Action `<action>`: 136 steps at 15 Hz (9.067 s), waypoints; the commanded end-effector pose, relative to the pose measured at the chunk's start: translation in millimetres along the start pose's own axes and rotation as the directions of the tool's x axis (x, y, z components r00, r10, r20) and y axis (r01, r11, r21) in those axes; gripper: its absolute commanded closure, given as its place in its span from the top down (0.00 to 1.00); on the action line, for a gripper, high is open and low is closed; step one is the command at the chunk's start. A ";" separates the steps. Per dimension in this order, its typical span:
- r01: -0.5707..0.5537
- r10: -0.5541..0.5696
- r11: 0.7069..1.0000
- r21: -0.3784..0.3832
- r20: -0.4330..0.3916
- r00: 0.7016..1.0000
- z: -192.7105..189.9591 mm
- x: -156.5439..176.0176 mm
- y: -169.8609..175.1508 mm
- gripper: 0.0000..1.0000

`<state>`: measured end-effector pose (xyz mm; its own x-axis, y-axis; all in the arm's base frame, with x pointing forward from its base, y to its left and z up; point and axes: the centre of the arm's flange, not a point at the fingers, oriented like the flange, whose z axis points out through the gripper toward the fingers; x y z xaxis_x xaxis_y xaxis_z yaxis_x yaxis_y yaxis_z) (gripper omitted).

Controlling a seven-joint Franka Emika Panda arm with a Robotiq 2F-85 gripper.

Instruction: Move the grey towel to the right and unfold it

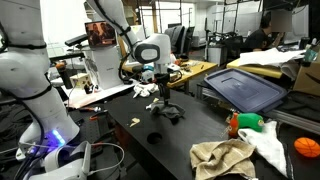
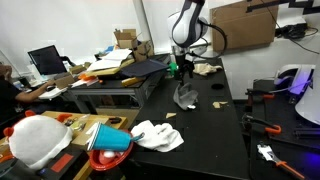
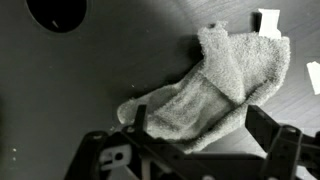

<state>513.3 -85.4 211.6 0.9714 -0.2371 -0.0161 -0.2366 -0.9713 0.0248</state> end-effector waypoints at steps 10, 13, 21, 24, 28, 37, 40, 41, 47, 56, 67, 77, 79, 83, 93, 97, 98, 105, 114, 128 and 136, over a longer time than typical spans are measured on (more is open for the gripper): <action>-0.479 0.476 0.878 -0.026 -0.075 0.876 32.9 3.1 34.0 1.00; -0.497 0.493 0.867 -0.026 -0.097 0.865 37.4 7.5 31.9 1.00; -0.485 0.478 0.874 -0.018 -0.147 0.866 44.9 18.8 26.2 1.00; -0.485 0.476 0.874 -0.021 -0.159 0.865 50.8 25.5 26.4 1.00; -0.481 0.471 0.876 -0.028 -0.162 0.867 57.9 31.9 27.0 0.66; -0.473 0.467 0.881 0.014 -0.186 0.865 41.3 39.5 17.1 0.01; -0.448 0.449 0.893 0.053 -0.205 0.870 19.0 38.2 4.6 0.00; -0.439 0.442 0.896 0.067 -0.210 0.872 9.6 38.1 -0.1 0.00; -0.405 0.426 0.901 0.157 -0.131 0.895 -51.2 45.6 -44.0 0.00; -0.259 0.250 0.960 0.106 0.093 0.964 -44.8 44.9 -123.2 0.00; -0.252 0.039 0.898 0.361 0.503 0.863 -26.9 48.1 -176.0 0.28; 0.014 -0.208 0.938 0.346 0.529 0.823 -20.3 34.9 -133.5 1.00; 0.130 -0.294 0.935 0.329 0.518 0.804 -11.7 32.4 -118.1 1.00; 0.352 -0.466 0.883 0.311 0.485 0.740 12.1 29.8 -111.3 1.00; 0.786 -0.747 0.594 0.173 0.481 0.459 27.7 29.0 -147.7 1.00; 0.904 -0.818 0.410 0.122 0.487 0.305 33.0 34.1 -157.7 1.00; 0.926 -0.835 0.359 0.112 0.481 0.266 32.9 36.0 -159.8 1.00; 0.988 -0.935 0.027 0.151 0.354 -0.028 46.9 61.0 -161.1 1.00; 0.931 -0.979 -0.035 0.363 0.174 -0.105 57.0 51.0 -139.4 1.00; 0.915 -0.975 0.106 0.389 0.223 0.018 44.2 41.1 -124.3 0.00; 0.949 -0.931 0.242 0.204 0.323 0.168 -0.1 23.2 -163.2 0.00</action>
<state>594.9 41.5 188.5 0.3449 0.8896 -0.2993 0.8583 -0.4280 -0.2830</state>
